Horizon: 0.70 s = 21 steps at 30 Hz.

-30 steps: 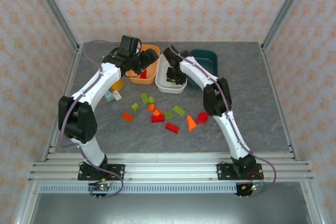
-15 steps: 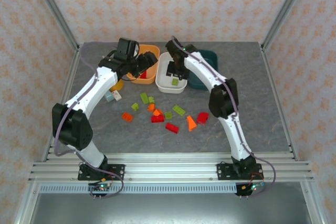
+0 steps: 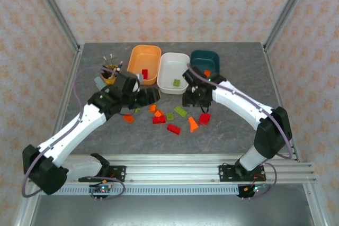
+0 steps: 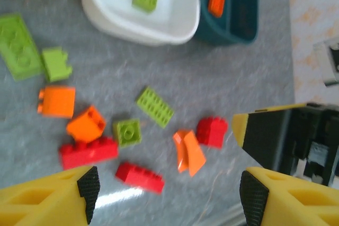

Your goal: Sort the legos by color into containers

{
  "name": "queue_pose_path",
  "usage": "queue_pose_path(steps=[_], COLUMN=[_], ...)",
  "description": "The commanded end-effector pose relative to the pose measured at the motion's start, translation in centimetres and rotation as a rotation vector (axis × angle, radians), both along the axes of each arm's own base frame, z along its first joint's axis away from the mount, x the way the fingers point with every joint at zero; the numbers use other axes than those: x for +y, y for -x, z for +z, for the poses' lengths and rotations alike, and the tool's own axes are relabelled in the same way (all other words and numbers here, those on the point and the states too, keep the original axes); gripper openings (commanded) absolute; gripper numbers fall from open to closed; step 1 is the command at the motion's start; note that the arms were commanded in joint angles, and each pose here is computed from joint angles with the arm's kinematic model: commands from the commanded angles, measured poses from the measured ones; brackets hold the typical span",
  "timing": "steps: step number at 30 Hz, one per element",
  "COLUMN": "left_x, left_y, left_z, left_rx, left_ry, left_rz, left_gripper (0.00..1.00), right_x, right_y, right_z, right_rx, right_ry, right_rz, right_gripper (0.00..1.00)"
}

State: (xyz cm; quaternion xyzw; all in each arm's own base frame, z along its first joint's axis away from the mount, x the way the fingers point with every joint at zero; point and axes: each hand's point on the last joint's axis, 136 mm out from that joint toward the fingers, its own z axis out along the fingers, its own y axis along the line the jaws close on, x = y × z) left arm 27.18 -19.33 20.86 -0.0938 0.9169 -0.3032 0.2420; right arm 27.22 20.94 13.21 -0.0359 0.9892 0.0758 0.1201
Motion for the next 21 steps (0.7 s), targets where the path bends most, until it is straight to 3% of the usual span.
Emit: queue_pose_path(steps=[1, 5, 21], left_x=[1.5, 2.3, 3.2], left_y=[2.1, 4.0, 5.2], left_z=[-2.7, -5.3, -6.5], left_rx=[0.032, 0.078, 0.089], left_ry=[-0.018, 0.015, 0.006], left_rz=[0.041, 0.079, 0.095], left_gripper=[0.74, 0.74, 0.74], right_x=[0.7, 0.4, 0.1], right_y=[2.0, 3.0, 2.3], right_z=[-1.7, -4.5, -9.0], right_rx=[0.037, 0.097, 0.181], right_ry=[-0.013, 0.03, 0.16], right_rz=[0.1, 0.146, 0.21], right_gripper=[0.65, 0.65, 0.51])
